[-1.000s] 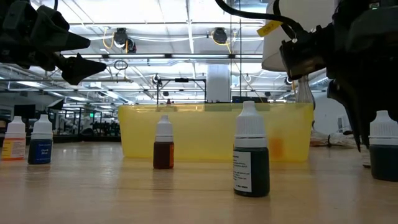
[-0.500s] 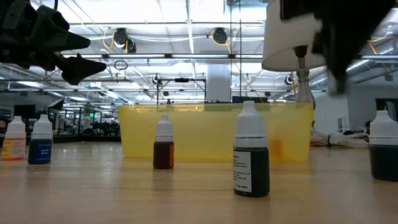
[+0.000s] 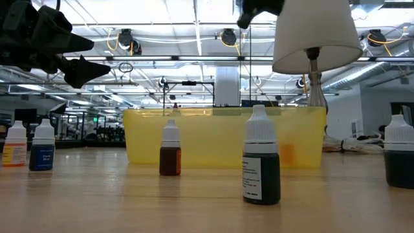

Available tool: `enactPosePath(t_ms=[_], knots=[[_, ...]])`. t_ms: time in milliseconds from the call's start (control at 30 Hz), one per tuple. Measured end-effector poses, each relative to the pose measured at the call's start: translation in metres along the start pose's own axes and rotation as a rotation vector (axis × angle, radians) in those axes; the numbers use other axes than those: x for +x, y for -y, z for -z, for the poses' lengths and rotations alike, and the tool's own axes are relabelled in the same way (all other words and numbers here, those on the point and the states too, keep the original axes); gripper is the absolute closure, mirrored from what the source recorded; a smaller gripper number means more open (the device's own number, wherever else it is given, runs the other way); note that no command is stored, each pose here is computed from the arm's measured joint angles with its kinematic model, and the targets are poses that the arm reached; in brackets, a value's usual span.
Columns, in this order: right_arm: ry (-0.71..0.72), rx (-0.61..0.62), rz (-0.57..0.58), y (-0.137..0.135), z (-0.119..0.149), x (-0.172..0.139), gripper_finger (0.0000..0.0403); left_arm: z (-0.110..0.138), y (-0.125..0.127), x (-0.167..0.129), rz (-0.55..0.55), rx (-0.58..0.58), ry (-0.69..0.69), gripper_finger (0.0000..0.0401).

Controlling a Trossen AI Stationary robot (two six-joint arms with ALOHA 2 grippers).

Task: Pick & Place food coloring
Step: Put the small purple food coloring bottle into the yellow container

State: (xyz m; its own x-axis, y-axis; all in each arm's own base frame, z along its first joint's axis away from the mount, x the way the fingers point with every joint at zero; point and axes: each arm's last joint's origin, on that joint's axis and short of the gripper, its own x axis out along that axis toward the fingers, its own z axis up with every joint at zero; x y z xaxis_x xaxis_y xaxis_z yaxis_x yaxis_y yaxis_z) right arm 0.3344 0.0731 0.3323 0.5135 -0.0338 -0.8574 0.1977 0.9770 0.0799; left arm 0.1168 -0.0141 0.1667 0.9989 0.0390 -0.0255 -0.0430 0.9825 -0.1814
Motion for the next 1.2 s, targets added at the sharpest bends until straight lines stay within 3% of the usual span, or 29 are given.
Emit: enactPosePath(t_ms=[133, 233, 433, 667, 1200], knots=[[-0.206, -0.015, -0.032, 0.007, 0.004, 0.032, 0.0351, 0.0, 0.0, 0.0, 0.0, 0.0, 0.0, 0.0022], [-0.262, -0.02, -0.017, 0.008, 0.013, 0.053, 0.0351, 0.0, 0.0, 0.0, 0.0, 0.0, 0.0, 0.0022], [-0.273, -0.005, -0.085, 0.012, 0.033, 0.089, 0.0351, 0.0, 0.0, 0.0, 0.0, 0.0, 0.0, 0.0022], [-0.311, 0.025, -0.081, 0.025, 0.056, 0.115, 0.0351, 0.0, 0.0, 0.0, 0.0, 0.0, -0.001, 0.0022], [-0.322, 0.033, -0.08, 0.037, 0.088, 0.142, 0.0351, 0.0, 0.0, 0.0, 0.0, 0.0, -0.001, 0.0022]])
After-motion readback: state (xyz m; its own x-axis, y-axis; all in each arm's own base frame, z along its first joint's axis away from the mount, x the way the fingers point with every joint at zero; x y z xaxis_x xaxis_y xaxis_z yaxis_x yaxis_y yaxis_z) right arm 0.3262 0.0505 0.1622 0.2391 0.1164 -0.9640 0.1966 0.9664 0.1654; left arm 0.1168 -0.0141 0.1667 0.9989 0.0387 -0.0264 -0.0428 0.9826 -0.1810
